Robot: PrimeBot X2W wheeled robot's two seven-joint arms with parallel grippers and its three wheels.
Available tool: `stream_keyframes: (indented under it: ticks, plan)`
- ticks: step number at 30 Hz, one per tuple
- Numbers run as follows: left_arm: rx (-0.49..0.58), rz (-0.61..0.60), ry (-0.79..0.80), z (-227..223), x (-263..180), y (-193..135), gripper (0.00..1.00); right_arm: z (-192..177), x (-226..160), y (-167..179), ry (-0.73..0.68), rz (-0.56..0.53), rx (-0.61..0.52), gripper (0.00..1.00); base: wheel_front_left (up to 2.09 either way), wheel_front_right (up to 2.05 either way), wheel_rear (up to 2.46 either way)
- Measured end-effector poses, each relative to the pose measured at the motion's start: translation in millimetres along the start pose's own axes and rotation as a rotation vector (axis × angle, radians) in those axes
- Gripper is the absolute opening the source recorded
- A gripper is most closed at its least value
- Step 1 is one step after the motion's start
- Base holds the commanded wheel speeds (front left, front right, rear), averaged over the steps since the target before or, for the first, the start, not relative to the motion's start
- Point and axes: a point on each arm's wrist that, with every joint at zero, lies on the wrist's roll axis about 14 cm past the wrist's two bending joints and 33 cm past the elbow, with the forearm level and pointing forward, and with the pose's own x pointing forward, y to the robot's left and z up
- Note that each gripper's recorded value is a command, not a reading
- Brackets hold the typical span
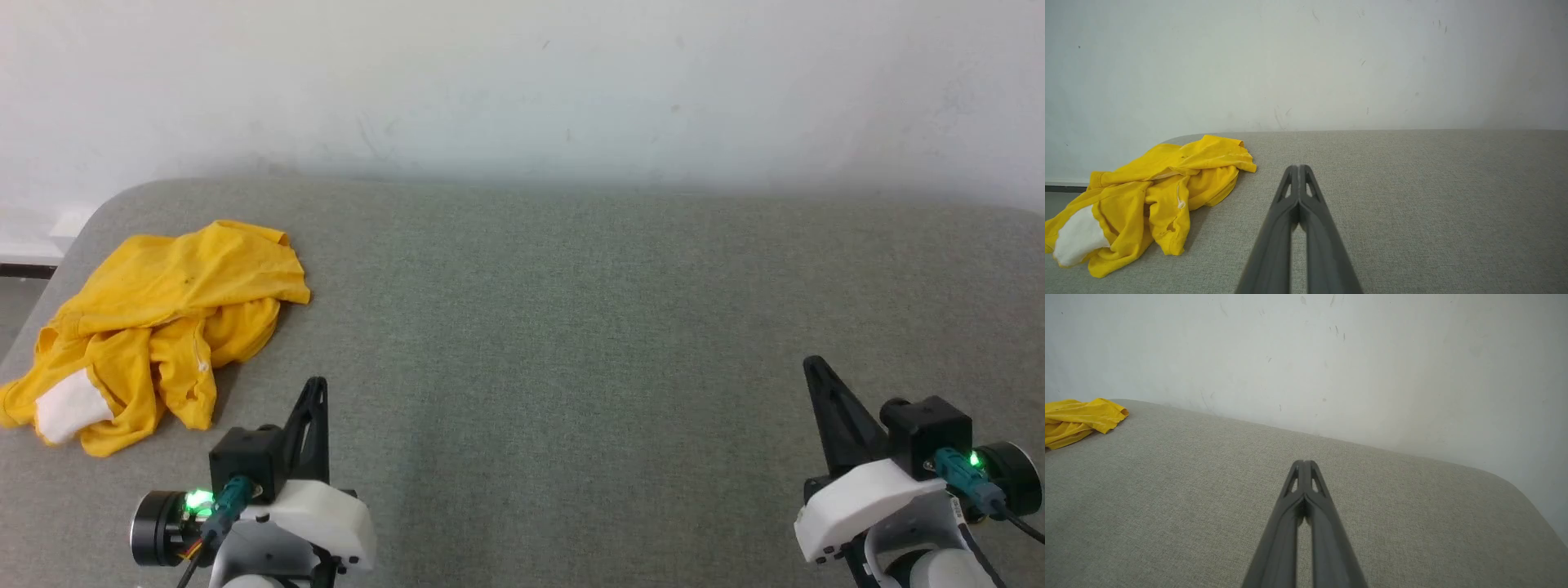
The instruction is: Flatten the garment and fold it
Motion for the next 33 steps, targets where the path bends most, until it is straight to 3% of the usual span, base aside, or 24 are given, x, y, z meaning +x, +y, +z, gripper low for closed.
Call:
stream_keyframes:
  ticks: [10,11,33]
  plan:
    - [0.000,0.000,0.000,0.0,0.0,0.0,0.00,0.1,0.0,0.0,0.000,0.000,0.000,0.00,0.00,0.00,0.00]
    - [0.000,0.000,0.000,0.0,-0.1,-0.1,1.00,-0.3,0.0,-0.1,0.001,0.000,0.000,1.00,0.00,0.00,0.00]
    - [-0.010,0.002,-0.026,3.1,-0.1,-0.1,1.00,-1.2,0.2,-13.1,-0.016,-0.037,0.025,1.00,0.00,0.00,0.00]
